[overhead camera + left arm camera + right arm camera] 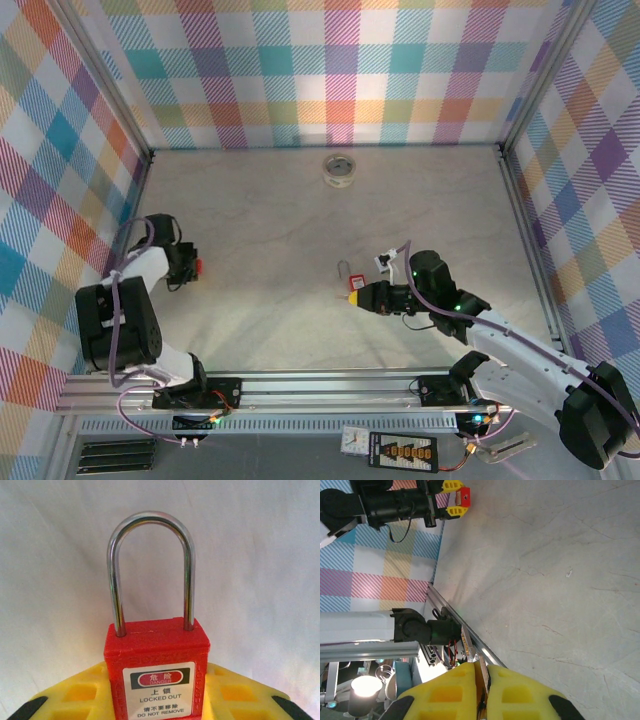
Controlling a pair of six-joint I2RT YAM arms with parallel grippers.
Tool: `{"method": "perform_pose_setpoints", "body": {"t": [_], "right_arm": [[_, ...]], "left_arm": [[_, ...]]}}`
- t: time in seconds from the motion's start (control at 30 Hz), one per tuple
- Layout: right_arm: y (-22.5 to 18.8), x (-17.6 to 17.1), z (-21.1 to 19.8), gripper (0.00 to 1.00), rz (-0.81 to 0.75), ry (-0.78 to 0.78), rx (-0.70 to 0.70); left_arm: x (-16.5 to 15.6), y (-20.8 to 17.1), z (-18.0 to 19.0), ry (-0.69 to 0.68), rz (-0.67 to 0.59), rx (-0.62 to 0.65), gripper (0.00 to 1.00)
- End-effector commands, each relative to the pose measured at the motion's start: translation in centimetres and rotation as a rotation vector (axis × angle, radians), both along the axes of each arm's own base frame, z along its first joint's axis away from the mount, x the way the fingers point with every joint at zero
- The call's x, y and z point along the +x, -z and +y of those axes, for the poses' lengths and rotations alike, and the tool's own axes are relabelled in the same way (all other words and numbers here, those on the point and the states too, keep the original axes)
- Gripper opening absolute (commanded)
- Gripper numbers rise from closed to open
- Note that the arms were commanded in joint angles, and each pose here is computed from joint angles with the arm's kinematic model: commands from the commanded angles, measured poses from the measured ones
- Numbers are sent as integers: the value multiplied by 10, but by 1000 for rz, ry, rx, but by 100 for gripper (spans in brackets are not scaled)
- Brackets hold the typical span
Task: Unlock with the key
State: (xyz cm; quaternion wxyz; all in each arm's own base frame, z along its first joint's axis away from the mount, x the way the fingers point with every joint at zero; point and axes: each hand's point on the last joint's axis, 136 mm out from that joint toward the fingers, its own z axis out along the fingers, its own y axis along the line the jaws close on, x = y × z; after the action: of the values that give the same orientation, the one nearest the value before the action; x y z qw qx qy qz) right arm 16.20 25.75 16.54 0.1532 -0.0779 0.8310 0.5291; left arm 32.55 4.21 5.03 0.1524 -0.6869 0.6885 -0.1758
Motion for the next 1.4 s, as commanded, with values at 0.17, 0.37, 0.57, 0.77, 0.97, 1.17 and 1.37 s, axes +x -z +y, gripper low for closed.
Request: {"method": "perform_pose_setpoints", "body": {"t": [0.17, 0.37, 0.57, 0.77, 0.97, 1.17, 1.37], "right_arm": [[-37, 20, 3, 0, -198, 13, -7], [-46, 36, 14, 0, -273, 10, 9], [-56, 47, 28, 0, -374, 21, 36], [-61, 55, 39, 0, -467, 65, 8], [-56, 66, 54, 0, -475, 80, 9], [-59, 70, 63, 0, -522, 108, 16], [-61, 73, 63, 0, -536, 125, 20]], "left_arm": [[30, -76, -106, 226, -331, -92, 17], [26, -120, -175, 357, -508, -211, 16], [3, -143, -223, 450, -562, -269, 17], [-16, -144, -246, 467, -593, -288, 16], [-31, -151, -265, 481, -637, -308, 15], [-43, -155, -278, 479, -638, -326, 14], [-49, -151, -284, 489, -630, -336, 11]]}}
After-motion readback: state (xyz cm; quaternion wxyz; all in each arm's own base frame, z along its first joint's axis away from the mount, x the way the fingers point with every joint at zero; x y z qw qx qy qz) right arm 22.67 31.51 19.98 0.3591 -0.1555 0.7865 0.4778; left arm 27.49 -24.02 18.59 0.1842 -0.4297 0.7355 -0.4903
